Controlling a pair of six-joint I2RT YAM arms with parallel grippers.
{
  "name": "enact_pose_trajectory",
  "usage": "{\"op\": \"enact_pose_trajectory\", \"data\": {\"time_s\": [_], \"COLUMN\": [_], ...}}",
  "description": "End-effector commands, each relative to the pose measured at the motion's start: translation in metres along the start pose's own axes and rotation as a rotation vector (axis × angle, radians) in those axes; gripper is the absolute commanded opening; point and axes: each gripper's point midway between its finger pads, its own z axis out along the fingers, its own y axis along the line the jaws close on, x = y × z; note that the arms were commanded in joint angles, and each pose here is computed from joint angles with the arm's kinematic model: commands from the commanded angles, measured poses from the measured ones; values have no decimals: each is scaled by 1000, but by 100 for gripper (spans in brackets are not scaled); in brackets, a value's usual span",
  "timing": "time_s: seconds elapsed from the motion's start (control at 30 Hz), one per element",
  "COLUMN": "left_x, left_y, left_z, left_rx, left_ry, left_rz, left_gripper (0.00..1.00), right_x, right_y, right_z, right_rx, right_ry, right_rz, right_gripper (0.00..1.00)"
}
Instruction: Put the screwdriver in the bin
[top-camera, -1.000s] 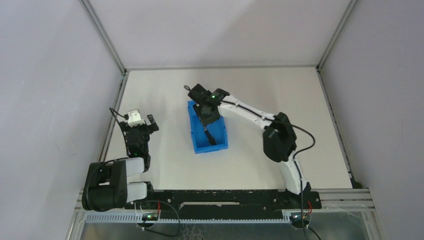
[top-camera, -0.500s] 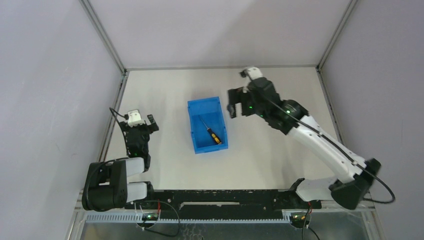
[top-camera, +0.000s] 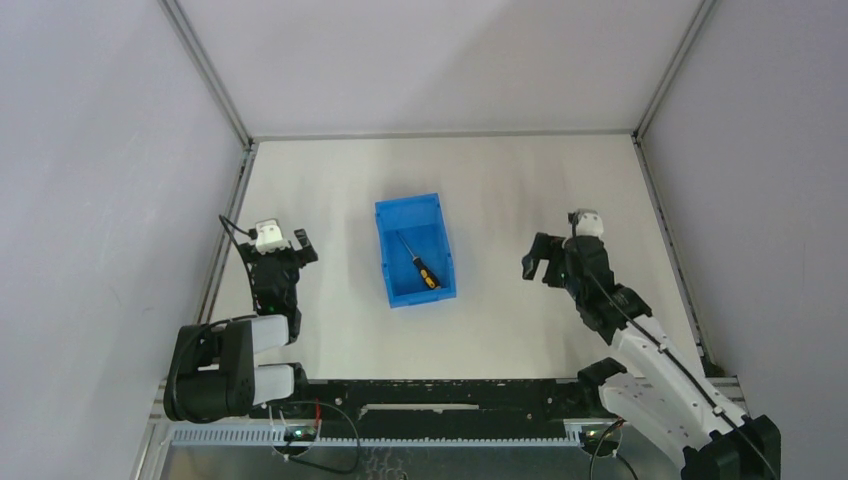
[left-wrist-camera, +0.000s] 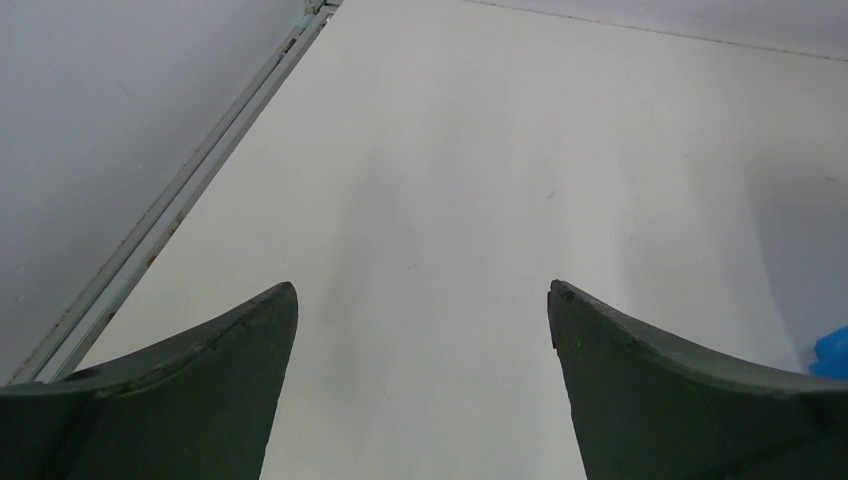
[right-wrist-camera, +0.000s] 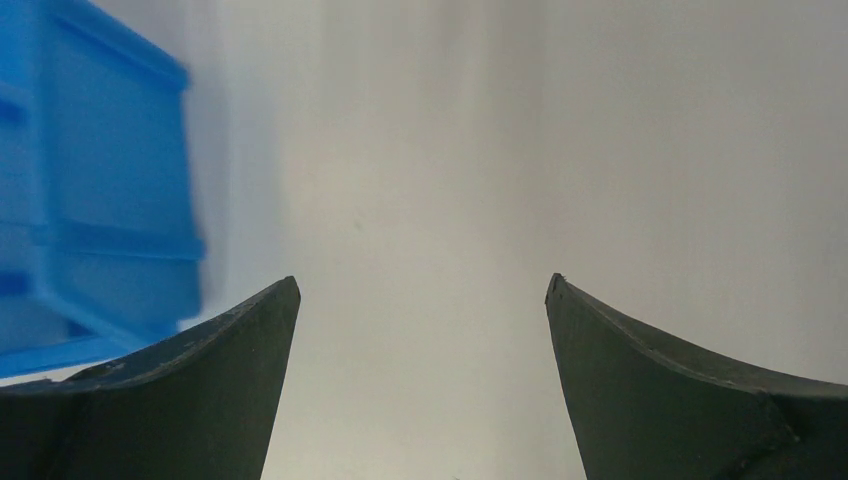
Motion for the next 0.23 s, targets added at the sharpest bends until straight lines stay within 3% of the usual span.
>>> {"op": "enact_pose_trajectory", "data": {"time_s": [0.0, 0.2], "left_x": [-24, -24], "left_y": [-3, -2], "left_z": [7, 7], "left_rx": [1, 1], "left_ry": [-69, -67], "left_rz": [4, 5], "left_gripper": [100, 100], "right_x": [3, 23], "right_y": [-12, -16], "right_z": [12, 22], "right_rx": [30, 21], "right_ry": [-108, -103], "right_rz": [112, 142], "right_gripper": [100, 100]}}
